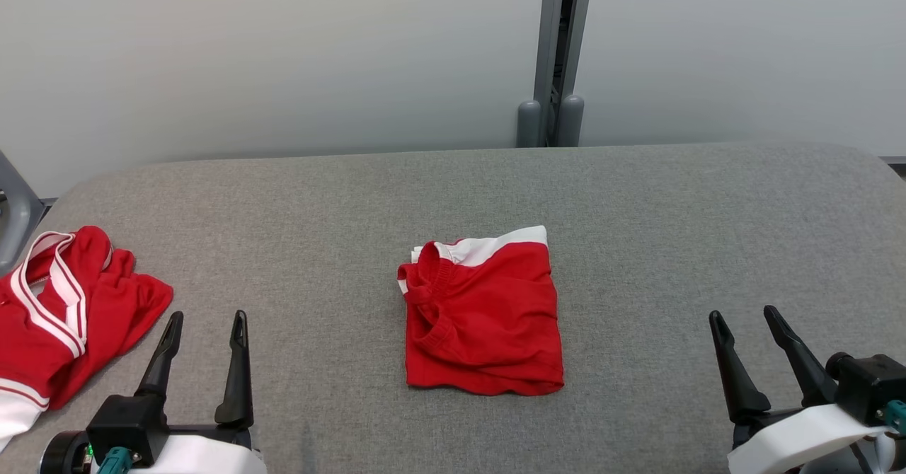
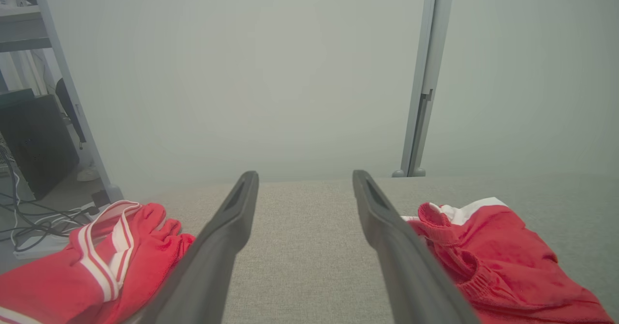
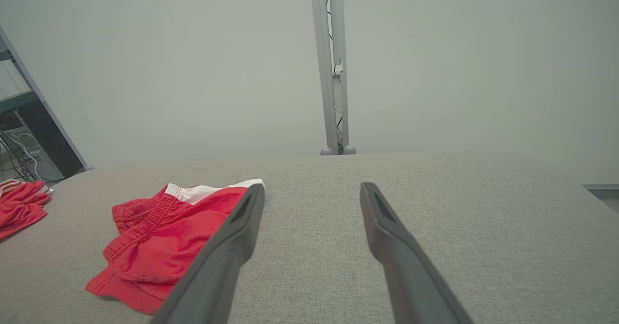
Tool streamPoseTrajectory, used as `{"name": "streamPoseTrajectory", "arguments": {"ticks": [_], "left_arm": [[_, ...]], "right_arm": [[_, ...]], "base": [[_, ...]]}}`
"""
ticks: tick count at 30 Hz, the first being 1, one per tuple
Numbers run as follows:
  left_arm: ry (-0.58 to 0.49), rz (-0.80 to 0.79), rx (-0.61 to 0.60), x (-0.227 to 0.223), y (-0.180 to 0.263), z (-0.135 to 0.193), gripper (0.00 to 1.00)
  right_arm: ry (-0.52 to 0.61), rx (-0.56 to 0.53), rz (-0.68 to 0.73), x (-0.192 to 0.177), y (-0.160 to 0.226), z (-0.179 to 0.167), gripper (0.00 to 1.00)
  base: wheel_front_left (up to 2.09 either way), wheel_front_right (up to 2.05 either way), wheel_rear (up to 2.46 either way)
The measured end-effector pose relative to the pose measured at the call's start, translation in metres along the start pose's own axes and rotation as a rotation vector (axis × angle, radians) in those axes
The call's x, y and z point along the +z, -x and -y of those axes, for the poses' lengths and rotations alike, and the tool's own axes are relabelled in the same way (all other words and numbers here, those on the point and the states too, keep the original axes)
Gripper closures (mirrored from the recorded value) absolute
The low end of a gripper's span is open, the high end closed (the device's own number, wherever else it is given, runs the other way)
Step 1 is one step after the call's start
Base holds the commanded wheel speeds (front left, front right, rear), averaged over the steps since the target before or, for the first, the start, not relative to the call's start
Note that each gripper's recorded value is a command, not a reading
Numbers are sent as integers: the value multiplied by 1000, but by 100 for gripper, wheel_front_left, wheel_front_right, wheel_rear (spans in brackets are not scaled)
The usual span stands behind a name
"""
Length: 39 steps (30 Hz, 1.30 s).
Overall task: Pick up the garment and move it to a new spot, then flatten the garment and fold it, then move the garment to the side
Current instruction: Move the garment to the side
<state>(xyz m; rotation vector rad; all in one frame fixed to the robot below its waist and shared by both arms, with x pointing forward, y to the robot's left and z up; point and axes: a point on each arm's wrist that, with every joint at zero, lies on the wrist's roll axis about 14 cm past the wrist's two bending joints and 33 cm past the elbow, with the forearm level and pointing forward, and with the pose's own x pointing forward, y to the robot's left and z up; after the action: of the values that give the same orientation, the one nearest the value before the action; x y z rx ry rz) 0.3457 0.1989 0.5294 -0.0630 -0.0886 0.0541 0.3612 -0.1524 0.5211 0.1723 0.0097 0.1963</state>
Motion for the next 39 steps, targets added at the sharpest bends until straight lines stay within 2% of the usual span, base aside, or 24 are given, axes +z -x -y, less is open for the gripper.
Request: {"name": "streamPoseTrajectory", "arguments": {"ticks": [10,15,23,31,38,39], "left_arm": [[-1,4,17,0,1,-5,0],[-4,30,39,7,-2,-12,0],[10,30,91,2,-8,-24,0],[7,-16,158,-18,-14,-43,0],[10,-43,185,-28,-16,-50,0],[12,-44,186,-29,-16,-49,0]], "right_arm": [[4,23,-29,-7,-5,-3,0],[25,84,-72,-15,-21,-15,0],[26,230,-253,-66,-57,-47,0],[-8,342,-460,-134,-79,-77,0],[-20,401,-547,-160,-85,-93,0],[-24,403,-550,-160,-86,-94,4]], "base": [[0,0,0],[0,0,0],[0,0,0],[0,0,0],[0,0,0],[0,0,0]]}}
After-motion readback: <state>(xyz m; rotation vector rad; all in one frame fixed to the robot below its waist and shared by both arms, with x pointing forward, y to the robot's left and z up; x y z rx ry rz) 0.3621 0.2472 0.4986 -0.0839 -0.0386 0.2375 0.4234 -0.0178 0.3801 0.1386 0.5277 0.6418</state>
